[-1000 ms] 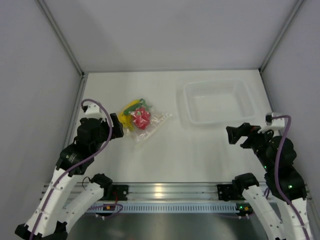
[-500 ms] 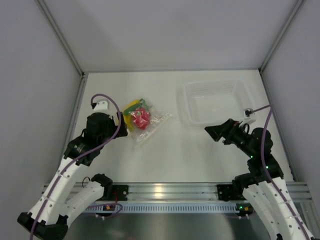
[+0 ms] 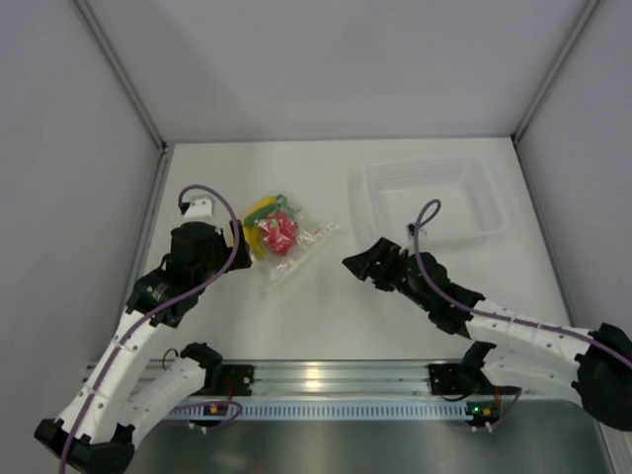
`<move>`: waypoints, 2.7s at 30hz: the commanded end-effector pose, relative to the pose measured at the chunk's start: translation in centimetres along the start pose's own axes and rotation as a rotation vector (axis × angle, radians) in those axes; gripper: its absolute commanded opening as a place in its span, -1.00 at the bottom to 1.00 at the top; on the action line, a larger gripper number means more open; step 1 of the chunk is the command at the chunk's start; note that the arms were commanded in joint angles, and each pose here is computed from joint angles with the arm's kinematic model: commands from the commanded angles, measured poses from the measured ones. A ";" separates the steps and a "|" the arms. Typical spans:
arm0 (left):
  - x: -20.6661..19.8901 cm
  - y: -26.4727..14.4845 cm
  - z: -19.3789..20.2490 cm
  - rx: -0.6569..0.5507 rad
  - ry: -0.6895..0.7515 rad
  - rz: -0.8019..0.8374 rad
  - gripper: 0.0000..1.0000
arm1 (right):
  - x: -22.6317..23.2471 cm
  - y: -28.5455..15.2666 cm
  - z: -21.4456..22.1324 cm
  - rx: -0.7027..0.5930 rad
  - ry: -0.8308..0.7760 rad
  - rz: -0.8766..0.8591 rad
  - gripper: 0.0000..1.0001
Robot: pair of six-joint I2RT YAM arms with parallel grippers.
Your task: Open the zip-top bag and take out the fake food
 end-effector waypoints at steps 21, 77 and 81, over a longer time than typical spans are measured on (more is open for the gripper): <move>-0.3 0.0 -0.9 -0.051 -0.009 0.020 0.97 | 2.6 16.5 4.9 -0.106 0.130 -0.149 0.28; -9.5 -7.8 -4.7 -0.241 0.065 0.736 0.97 | 12.9 -8.3 0.4 0.505 -1.390 -0.101 -1.00; -12.4 -11.6 -6.2 -0.282 0.136 0.998 0.97 | 13.1 -10.9 2.2 0.629 -1.440 -0.130 -1.00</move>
Point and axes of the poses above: each gripper's point midway between its finger pads, its own y axis out along the fingers, its own x axis along the line the jaws close on, z = x × y, the point moved 2 cm from there along -y, back along the fingers, and after that the axes turned 5 degrees about y, right-handed, at the moved point
